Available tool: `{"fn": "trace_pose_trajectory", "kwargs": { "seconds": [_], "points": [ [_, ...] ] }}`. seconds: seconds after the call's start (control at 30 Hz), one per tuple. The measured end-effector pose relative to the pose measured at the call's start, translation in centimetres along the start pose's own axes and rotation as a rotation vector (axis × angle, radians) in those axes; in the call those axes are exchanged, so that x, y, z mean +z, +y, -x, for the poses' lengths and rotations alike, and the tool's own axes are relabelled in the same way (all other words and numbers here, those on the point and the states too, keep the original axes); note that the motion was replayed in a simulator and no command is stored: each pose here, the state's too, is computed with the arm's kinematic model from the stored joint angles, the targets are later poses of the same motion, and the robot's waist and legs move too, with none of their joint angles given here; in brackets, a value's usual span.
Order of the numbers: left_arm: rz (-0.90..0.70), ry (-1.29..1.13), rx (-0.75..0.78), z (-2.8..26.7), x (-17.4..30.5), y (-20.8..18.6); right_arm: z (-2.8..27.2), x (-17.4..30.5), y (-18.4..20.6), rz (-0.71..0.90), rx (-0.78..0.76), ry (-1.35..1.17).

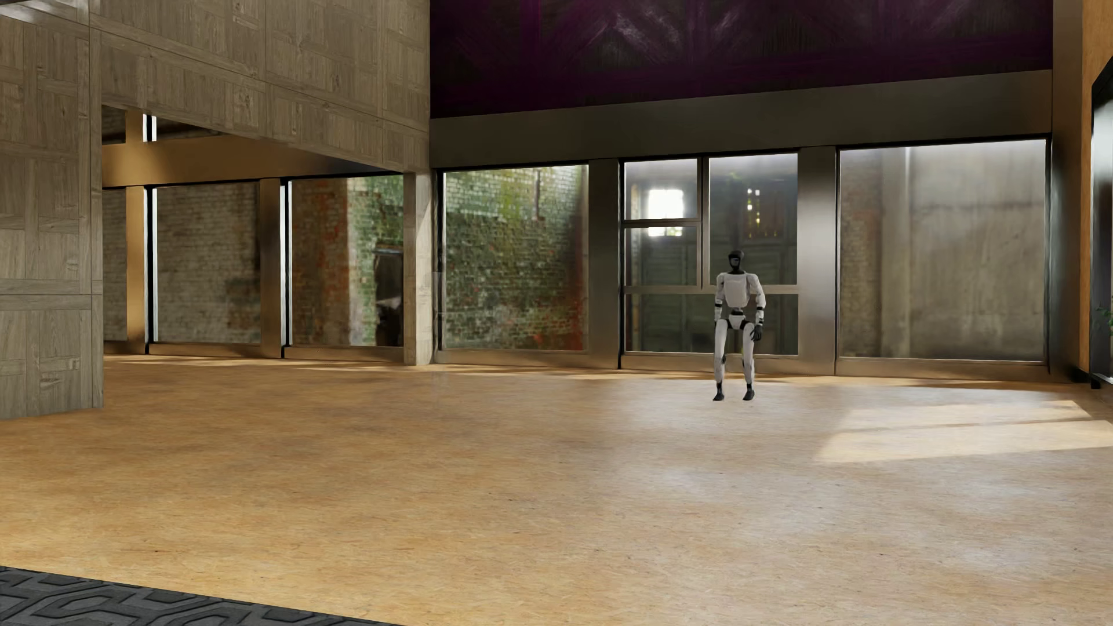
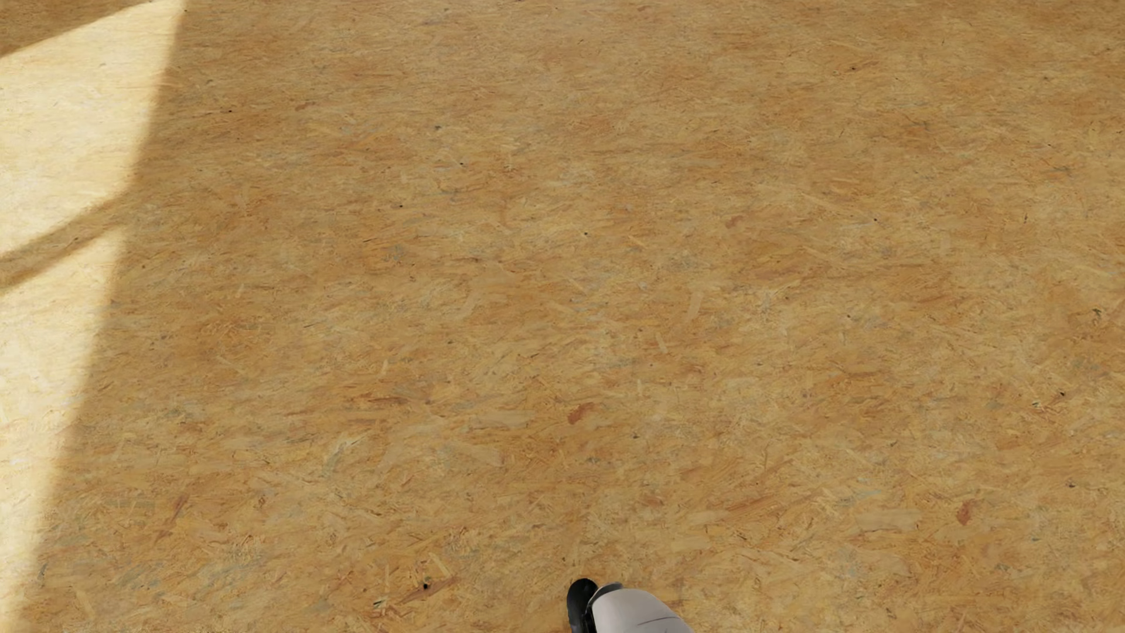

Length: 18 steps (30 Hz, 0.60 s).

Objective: Advance

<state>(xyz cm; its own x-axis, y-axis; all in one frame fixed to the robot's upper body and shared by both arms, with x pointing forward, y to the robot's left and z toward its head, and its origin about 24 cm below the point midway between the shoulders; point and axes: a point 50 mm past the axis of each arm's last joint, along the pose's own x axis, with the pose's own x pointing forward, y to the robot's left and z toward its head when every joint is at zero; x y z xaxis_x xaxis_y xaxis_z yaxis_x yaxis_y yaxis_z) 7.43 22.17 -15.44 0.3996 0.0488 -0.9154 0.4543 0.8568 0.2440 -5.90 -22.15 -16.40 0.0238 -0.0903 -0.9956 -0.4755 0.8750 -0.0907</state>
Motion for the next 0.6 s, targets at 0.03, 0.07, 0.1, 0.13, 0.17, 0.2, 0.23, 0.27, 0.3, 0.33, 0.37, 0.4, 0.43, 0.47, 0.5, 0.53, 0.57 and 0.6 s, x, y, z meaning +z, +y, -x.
{"fn": "trace_pose_trajectory", "kwargs": {
  "seconds": [0.03, 0.07, 0.1, 0.13, 0.17, 0.2, 0.23, 0.27, 0.3, 0.33, 0.37, 0.4, 0.43, 0.47, 0.5, 0.53, 0.57, 0.6],
  "points": [
    [0.007, -0.023, 0.008, 0.0, 0.5, 0.2, 0.1, -0.6, 0.6, 0.017, 0.018, 0.024],
    [0.019, -0.043, 0.015, 0.0, 1.0, 0.4, 0.1, -1.1, 1.1, 0.029, 0.032, 0.040],
    [0.037, -0.059, 0.019, 0.0, 1.3, 0.4, 0.1, -1.2, 1.3, 0.036, 0.038, 0.047],
    [0.060, -0.066, 0.021, 0.1, 1.4, 0.2, 0.1, -1.1, 1.1, 0.037, 0.035, 0.046],
    [0.084, -0.059, 0.017, 0.2, 1.1, -0.3, 0.0, -0.7, 0.7, 0.035, 0.024, 0.036],
    [0.098, -0.036, 0.002, 0.3, 0.3, -1.0, -0.2, 0.0, 0.0, 0.032, 0.007, 0.017],
    [0.095, 0.001, -0.022, 0.6, -0.8, -2.0, -0.3, 1.1, -0.8, 0.029, -0.015, -0.011],
    [0.077, 0.043, -0.054, 0.9, -2.1, -3.0, -0.4, 2.4, -1.9, 0.026, -0.041, -0.050],
    [0.050, 0.082, -0.087, 1.2, -3.2, -4.1, -0.4, 4.0, -3.2, 0.017, -0.073, -0.100],
    [0.017, 0.111, -0.121, 1.6, -4.1, -5.0, -0.3, 5.9, -4.7, 0.003, -0.112, -0.159],
    [-0.015, 0.133, -0.152, 1.9, -4.8, -5.8, 0.1, 7.8, -6.4, -0.015, -0.157, -0.225],
    [-0.038, 0.153, -0.178, 2.2, -5.4, -6.4, 0.6, 9.8, -8.1, -0.034, -0.203, -0.295],
    [-0.050, 0.175, -0.196, 2.5, -6.0, -7.0, 1.4, 11.7, -9.9, -0.059, -0.250, -0.365],
    [-0.048, 0.209, -0.205, 2.7, -6.7, -7.4, 2.4, 13.1, -12.0, -0.115, -0.311, -0.432],
    [-0.052, 0.233, -0.214, 2.9, -7.4, -7.6, 3.2, 14.5, -13.3, -0.132, -0.346, -0.492],
    [-0.051, 0.254, -0.216, 3.2, -7.9, -7.7, 4.1, 15.8, -14.4, -0.146, -0.375, -0.547],
    [-0.047, 0.269, -0.214, 3.3, -8.3, -7.7, 4.9, 17.1, -15.1, -0.155, -0.397, -0.596],
    [-0.040, 0.277, -0.210, 3.4, -8.5, -7.7, 5.5, 18.1, -15.6, -0.159, -0.412, -0.638]
  ]
}}
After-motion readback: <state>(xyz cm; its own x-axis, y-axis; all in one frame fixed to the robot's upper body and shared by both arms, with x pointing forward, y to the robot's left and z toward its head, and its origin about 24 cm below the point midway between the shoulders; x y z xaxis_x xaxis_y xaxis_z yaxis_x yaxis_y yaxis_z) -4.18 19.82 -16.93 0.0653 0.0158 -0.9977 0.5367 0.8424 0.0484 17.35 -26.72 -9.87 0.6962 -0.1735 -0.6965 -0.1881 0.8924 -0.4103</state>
